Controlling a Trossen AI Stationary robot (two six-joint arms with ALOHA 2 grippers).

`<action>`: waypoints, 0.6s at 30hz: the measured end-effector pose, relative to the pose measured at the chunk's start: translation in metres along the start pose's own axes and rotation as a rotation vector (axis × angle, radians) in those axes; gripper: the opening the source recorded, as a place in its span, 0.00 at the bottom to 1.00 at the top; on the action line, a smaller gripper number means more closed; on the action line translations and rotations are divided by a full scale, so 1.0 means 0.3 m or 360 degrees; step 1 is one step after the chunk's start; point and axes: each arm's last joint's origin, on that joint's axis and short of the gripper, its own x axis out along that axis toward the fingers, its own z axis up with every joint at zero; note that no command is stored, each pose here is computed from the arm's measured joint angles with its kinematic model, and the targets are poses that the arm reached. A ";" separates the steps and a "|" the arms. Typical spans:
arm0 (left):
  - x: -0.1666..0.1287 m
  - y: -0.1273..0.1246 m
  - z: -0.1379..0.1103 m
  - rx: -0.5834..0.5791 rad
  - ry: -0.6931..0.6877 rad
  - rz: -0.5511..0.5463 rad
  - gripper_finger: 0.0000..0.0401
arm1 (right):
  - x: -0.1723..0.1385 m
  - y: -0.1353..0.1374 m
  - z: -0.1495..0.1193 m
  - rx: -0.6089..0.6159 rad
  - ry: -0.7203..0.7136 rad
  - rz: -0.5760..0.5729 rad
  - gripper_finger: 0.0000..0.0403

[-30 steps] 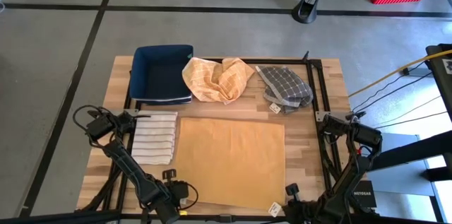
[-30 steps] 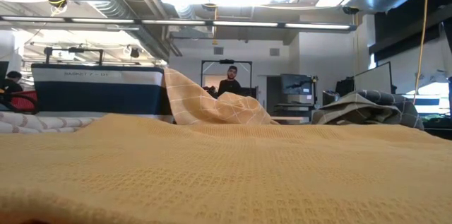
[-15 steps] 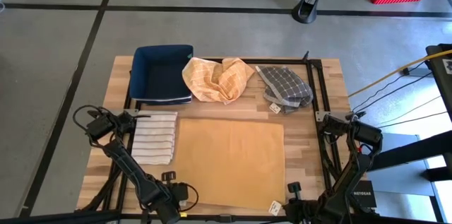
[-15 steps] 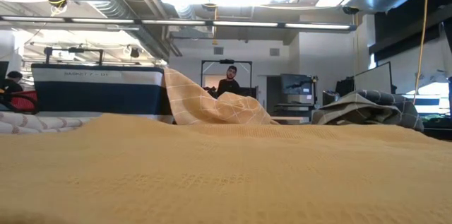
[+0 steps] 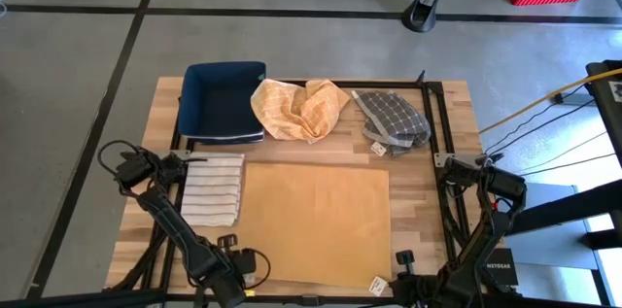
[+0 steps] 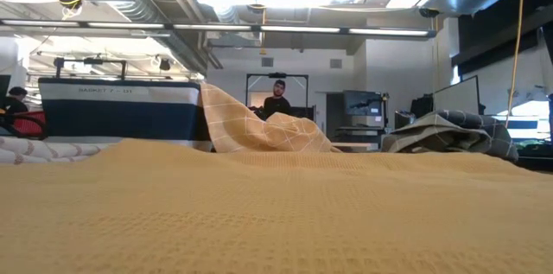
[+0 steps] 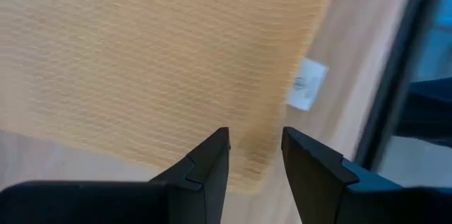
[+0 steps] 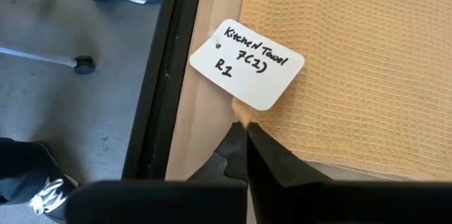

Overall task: Fold towel
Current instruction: Fold the orange towel

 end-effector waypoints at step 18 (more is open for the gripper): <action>0.017 0.011 -0.011 0.0011 0.0048 0.0003 0.31 | -0.002 0.000 0.002 0.0019 -0.0012 -0.0005 0.00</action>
